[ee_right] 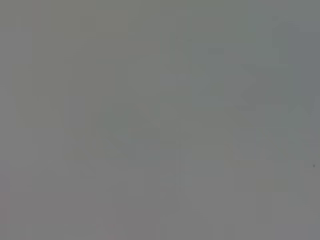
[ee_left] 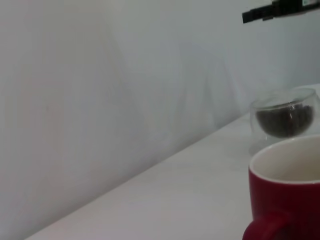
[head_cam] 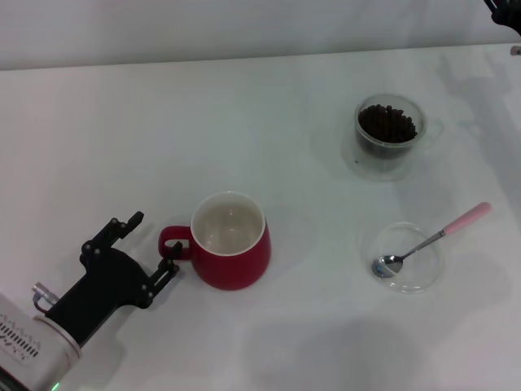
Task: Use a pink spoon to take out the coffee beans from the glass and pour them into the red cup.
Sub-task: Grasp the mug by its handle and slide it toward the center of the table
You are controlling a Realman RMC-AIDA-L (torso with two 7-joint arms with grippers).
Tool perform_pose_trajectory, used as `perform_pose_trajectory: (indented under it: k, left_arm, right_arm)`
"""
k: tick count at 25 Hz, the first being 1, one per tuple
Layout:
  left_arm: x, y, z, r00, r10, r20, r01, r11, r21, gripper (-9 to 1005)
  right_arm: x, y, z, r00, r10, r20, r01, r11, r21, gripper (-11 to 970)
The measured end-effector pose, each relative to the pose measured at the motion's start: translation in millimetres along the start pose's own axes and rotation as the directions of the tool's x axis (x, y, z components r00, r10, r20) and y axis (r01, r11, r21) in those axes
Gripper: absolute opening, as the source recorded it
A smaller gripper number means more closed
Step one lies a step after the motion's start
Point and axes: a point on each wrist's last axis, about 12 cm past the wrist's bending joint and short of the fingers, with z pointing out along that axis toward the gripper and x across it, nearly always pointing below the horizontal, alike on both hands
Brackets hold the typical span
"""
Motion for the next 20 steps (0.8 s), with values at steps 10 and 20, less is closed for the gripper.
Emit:
perform_pose_trajectory:
  k: [10, 20]
  left_arm:
    - [0, -4.1, -7, 1.000, -0.017, 0.024, 0.017, 1.000, 0.004, 681]
    - [3, -11.6, -28, 0.997, -0.057, 0.053, 0.059, 0.998, -0.038, 682]
  right_arm:
    - [0, -0.2, 0, 1.000, 0.001, 0.000, -0.001, 1.000, 0.002, 834]
    - [1, -2.1, -2, 1.000, 0.000, -0.004, 0.000, 1.000, 0.006, 832]
